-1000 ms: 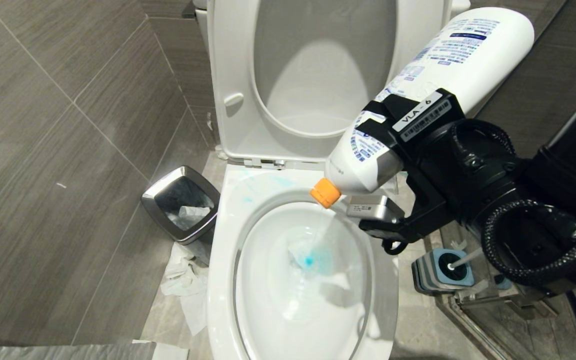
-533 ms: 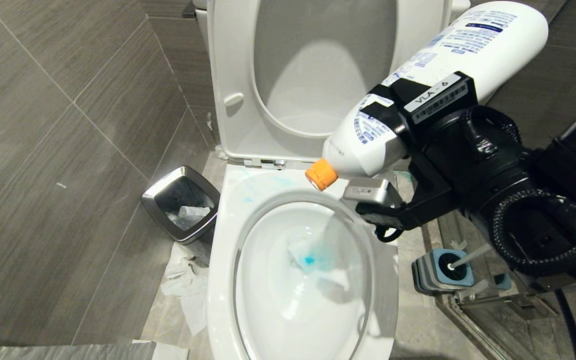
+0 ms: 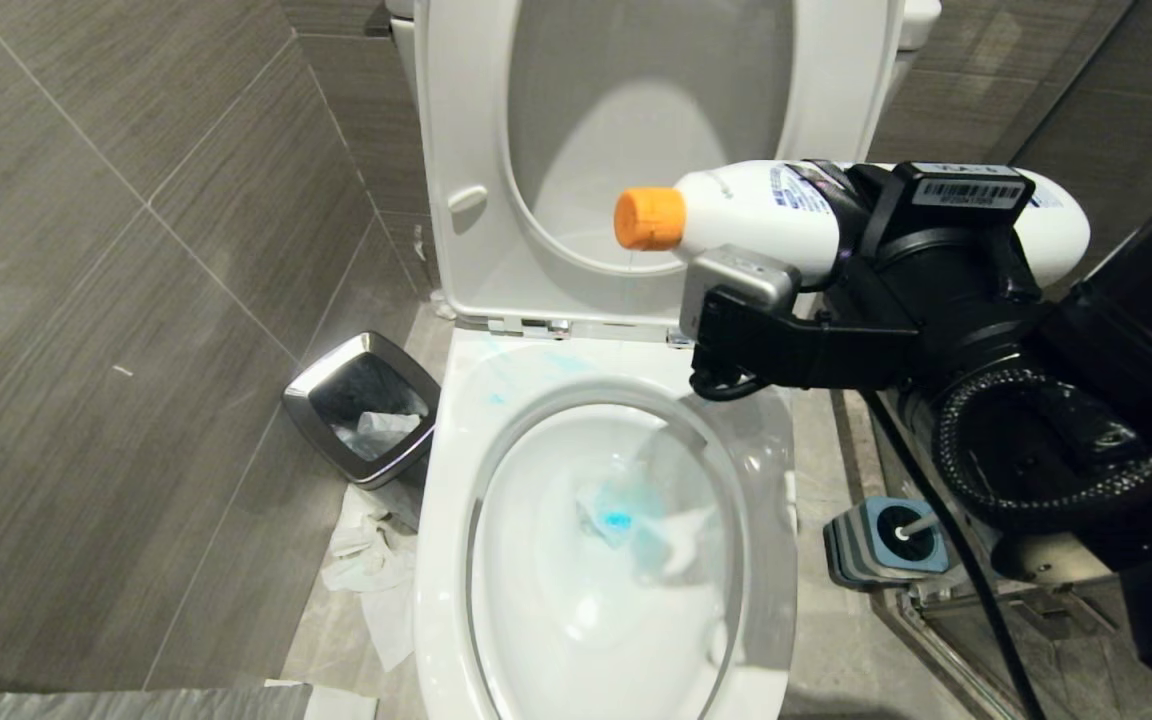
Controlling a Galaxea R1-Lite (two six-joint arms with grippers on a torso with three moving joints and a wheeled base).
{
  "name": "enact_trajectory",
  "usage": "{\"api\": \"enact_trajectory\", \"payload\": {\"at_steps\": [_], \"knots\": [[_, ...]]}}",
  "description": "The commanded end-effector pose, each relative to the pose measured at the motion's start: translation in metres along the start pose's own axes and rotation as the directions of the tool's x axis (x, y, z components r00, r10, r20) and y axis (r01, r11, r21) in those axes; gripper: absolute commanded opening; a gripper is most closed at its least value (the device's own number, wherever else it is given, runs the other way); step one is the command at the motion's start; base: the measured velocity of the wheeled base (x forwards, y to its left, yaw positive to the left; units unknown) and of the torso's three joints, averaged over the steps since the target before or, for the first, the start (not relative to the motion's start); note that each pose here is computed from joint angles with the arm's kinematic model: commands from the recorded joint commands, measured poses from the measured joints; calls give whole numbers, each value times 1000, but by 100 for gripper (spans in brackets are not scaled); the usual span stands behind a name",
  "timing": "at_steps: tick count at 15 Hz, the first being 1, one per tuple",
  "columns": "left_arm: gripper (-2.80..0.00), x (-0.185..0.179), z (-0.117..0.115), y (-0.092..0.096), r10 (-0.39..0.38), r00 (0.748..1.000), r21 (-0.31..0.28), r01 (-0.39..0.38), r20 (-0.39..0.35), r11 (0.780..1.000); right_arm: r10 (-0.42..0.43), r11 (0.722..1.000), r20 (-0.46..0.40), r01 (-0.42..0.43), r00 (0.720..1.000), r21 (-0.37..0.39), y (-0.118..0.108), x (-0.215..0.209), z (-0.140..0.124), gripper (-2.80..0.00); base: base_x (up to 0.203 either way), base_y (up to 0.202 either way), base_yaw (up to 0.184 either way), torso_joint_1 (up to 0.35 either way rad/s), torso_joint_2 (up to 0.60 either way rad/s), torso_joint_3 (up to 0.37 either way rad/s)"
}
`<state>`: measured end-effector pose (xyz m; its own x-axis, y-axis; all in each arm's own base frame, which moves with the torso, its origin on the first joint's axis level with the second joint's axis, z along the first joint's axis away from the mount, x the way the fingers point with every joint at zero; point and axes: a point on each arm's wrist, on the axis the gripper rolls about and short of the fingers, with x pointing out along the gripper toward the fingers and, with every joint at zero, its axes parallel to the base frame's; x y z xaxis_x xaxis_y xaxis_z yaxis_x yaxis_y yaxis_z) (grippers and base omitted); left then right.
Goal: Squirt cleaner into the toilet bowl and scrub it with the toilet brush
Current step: Pour in the cleaning agent, then place the cleaning agent on the floor
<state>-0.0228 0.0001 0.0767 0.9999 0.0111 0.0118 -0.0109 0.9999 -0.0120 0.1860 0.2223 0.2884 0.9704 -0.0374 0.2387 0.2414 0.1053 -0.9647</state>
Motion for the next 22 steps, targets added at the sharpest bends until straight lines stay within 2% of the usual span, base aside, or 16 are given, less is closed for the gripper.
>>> {"api": "enact_trajectory", "payload": {"at_steps": [1, 3, 5, 7, 9, 12, 13, 17, 20, 21, 22], "knots": [[-280, 1, -2, 0, 2, 1000, 0, -2, -7, 1000, -3, 996, -13, 4, 1000, 85, -1, 2, 2, -280, 0, 0, 0, 0, 0, 0], [-280, 1, -2, 0, 1, 1000, 0, -1, -7, 1000, -4, 975, -42, 13, 999, 223, -3, 5, 5, -280, 0, 0, 0, 0, 0, 0], [-280, 1, -2, 0, 1, 1000, 0, -1, -7, 1000, -10, 930, -60, 31, 998, 367, -7, 7, 8, -280, 0, 0, 0, 0, 0, 0], [-280, 1, -2, 0, 1, 1000, 0, -1, -7, 1000, -41, 890, -73, 70, 996, 451, -25, 10, 7, -280, 0, 0, 0, 0, 0, 0], [-280, 1, -2, 0, 1, 1000, 0, -1, -7, 1000, -70, 863, -86, 103, 994, 494, -52, 9, -1, -280, 0, 0, 0, 0, 0, 0], [-280, 1, -2, 0, 1, 1000, 0, -1, -7, 1000, -88, 851, -89, 121, 992, 511, -100, -3, -28, -280, 0, 0, 0, 0, 0, 0], [-280, 1, -2, 0, 1, 1000, 0, -1, -7, 1000, -108, 832, -98, 143, 989, 535, -117, -7, -38, -280, 0, 0, 0, 0, 0, 0], [-280, 1, -2, 0, 1, 1000, 0, -1, -7, 1000, -160, 766, -123, 202, 979, 610, -160, -22, -68, -280, 0, 0, 0, 0, 0, 0], [-280, 1, -2, 0, 1, 1000, 0, -1, -7, 1000, -198, 693, -145, 243, 969, 679, -193, -26, -81, -280, 0, 0, 0, 0, 0, 0], [-280, 1, -2, 0, 1, 1000, 0, -1, -7, 1000, -195, 686, -143, 240, 970, 687, -199, -28, -85, -280, 0, 0, 0, 0, 0, 0], [-280, 1, -2, 0, 1, 1000, 0, -1, -7, 1000, -185, 699, -133, 226, 974, 678, -200, -31, -89, -280, 0, 0, 0, 0, 0, 0]]}}
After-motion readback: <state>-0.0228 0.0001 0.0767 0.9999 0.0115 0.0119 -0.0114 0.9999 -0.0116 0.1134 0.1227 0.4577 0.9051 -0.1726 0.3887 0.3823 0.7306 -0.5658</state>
